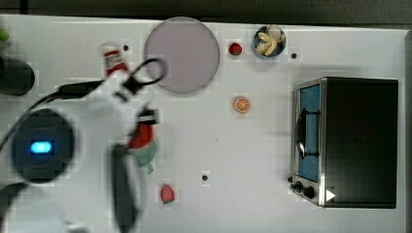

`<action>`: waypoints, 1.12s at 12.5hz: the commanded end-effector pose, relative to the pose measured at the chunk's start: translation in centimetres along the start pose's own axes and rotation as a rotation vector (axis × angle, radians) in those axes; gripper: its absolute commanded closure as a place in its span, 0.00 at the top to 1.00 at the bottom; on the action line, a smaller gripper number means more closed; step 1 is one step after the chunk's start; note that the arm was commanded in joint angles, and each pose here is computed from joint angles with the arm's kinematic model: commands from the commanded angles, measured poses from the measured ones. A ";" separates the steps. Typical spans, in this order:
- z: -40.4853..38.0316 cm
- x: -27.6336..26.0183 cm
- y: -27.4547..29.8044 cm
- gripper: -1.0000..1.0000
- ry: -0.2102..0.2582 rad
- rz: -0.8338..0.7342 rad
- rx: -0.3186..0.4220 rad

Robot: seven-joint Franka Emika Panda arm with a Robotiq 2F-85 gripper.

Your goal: Pick Ketchup from the table and place it in strainer.

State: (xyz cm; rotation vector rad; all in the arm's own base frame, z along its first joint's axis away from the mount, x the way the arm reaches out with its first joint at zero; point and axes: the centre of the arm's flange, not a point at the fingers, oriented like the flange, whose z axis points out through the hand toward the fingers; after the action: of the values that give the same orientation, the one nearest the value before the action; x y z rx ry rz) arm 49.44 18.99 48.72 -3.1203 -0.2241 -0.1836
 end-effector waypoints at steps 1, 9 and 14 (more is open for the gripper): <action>7.9 -2.7 -9.6 0.63 -0.138 0.127 0.046; 17.9 -6.0 -21.5 0.63 -0.155 0.085 0.216; 22.9 -7.5 -23.3 0.67 -0.194 0.175 0.232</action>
State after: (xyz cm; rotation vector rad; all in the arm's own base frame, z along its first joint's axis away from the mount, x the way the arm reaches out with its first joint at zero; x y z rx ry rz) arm 40.76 41.29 24.50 -2.8976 -0.1055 0.1584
